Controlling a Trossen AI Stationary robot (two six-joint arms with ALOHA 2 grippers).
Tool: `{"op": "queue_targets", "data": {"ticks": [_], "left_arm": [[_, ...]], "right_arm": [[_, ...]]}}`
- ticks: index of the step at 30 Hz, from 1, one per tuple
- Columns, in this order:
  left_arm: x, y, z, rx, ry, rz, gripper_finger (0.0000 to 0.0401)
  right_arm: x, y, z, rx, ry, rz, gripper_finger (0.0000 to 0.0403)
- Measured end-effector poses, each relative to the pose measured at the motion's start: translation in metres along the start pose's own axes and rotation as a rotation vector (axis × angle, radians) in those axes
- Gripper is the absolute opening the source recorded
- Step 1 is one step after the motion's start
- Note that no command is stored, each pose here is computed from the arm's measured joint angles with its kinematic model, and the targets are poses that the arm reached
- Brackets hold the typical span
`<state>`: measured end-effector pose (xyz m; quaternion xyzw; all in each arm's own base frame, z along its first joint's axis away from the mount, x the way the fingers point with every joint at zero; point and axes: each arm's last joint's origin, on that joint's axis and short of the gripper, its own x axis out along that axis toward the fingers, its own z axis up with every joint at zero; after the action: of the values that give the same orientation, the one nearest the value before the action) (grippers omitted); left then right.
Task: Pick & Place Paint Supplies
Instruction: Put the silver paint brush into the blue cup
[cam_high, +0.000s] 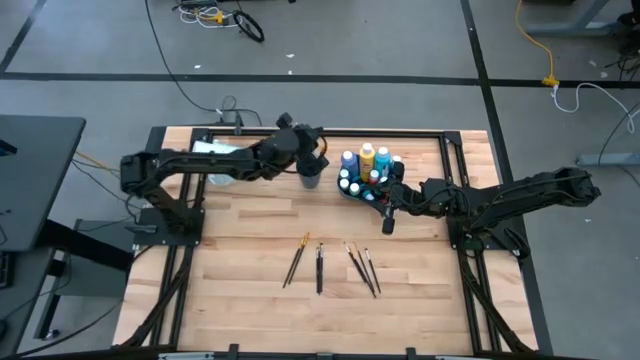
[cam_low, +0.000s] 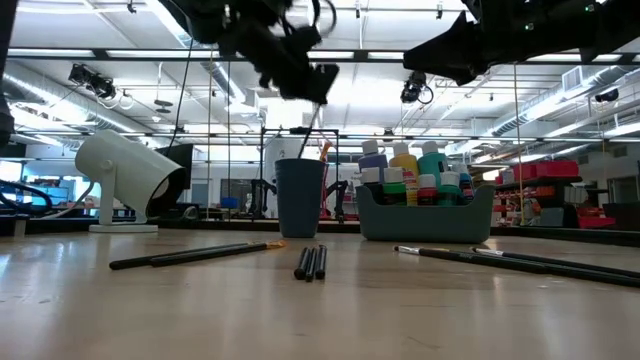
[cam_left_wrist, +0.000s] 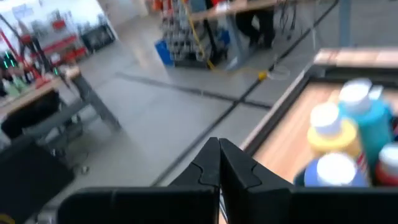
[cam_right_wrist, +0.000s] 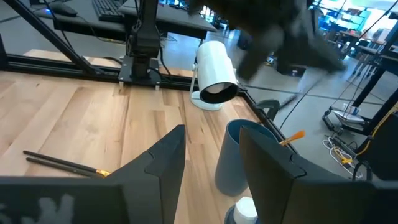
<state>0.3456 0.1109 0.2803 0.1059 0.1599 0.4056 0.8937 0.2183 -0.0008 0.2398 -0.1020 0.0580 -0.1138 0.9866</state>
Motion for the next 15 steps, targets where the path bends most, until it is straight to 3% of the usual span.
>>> {"op": "queue_targets", "data": {"ticks": [7, 15], "left_arm": [[0.024, -0.027, -0.036, -0.017, 0.113, -0.019, 0.001], [0.016, -0.033, -0.041, 0.001, 0.177, -0.036, 0.0029]], "right_arm": [[0.0, 0.0, 0.0, 0.0, 0.001, 0.0, 0.0155], [0.0, 0.0, 0.0, -0.001, 0.004, 0.0, 0.0155]]}}
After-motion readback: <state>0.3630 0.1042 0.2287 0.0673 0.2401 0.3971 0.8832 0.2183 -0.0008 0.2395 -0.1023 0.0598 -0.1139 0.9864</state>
